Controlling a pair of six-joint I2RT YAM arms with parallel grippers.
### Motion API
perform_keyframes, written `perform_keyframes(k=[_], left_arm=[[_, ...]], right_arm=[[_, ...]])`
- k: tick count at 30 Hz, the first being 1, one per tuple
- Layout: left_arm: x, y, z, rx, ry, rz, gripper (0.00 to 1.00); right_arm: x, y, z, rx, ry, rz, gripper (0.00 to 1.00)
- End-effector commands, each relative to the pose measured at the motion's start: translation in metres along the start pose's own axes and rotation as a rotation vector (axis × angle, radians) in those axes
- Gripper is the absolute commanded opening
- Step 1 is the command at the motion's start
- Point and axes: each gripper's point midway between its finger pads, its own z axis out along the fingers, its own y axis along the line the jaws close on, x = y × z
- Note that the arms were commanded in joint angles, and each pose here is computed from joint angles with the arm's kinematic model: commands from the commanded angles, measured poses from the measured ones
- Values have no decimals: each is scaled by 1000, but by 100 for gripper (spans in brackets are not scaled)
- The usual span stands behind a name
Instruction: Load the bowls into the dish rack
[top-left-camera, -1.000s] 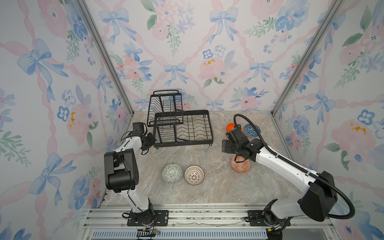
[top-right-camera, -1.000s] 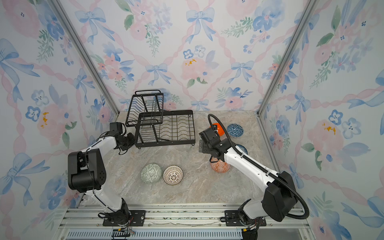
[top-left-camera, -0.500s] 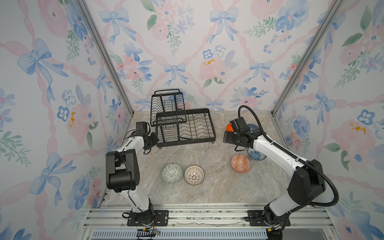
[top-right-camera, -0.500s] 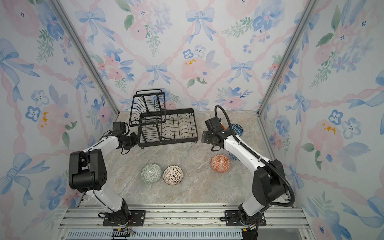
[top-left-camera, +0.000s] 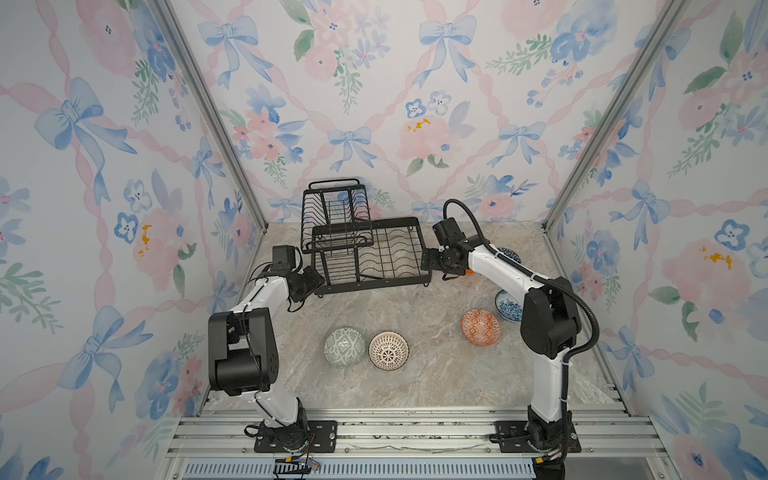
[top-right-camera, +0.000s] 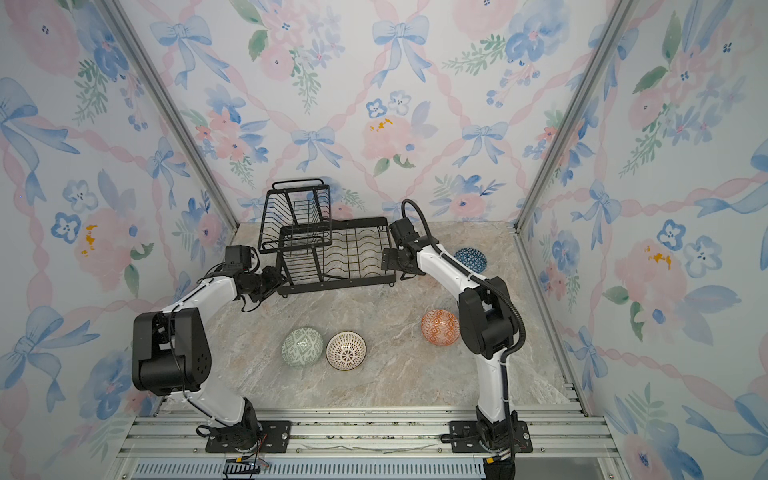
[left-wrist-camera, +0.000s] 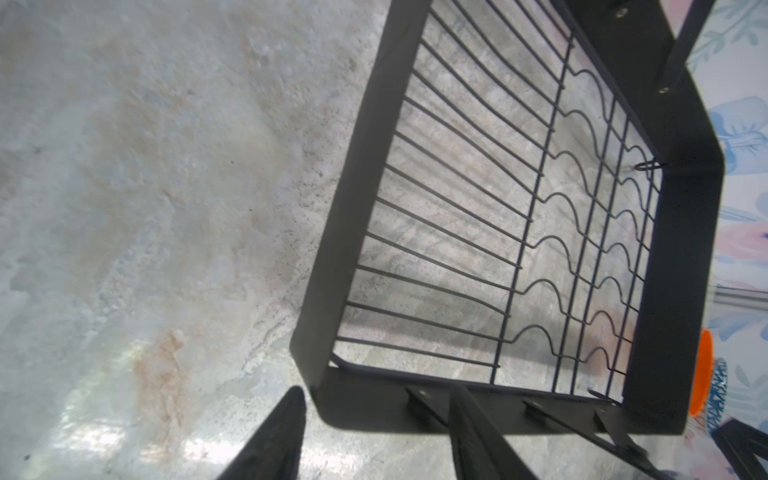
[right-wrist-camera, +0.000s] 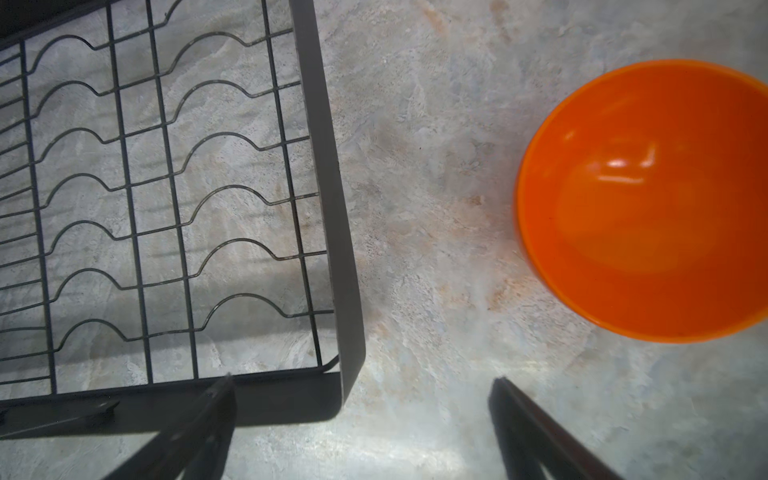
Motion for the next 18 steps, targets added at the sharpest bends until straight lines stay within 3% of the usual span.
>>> perform_keyframes(k=[1,3,4,14,18], left_arm=[[11,-7,-11,38,25,-19,75],[14,-7,-14,41,30,-20,96],[15,-8,-15,42,33,-17,98],[25,-7,-24,56,63,-20,98],[24,-7,-31,66,53,-18,98]], right_arm=[[-4,8,7,-16,18,-4,99],[-5,8,14,2,24,-5,94],[-5,7,17,18,29,-1,91],[-7,9,38,53,51,26,57],[-9,9,41,65,55,32,48]])
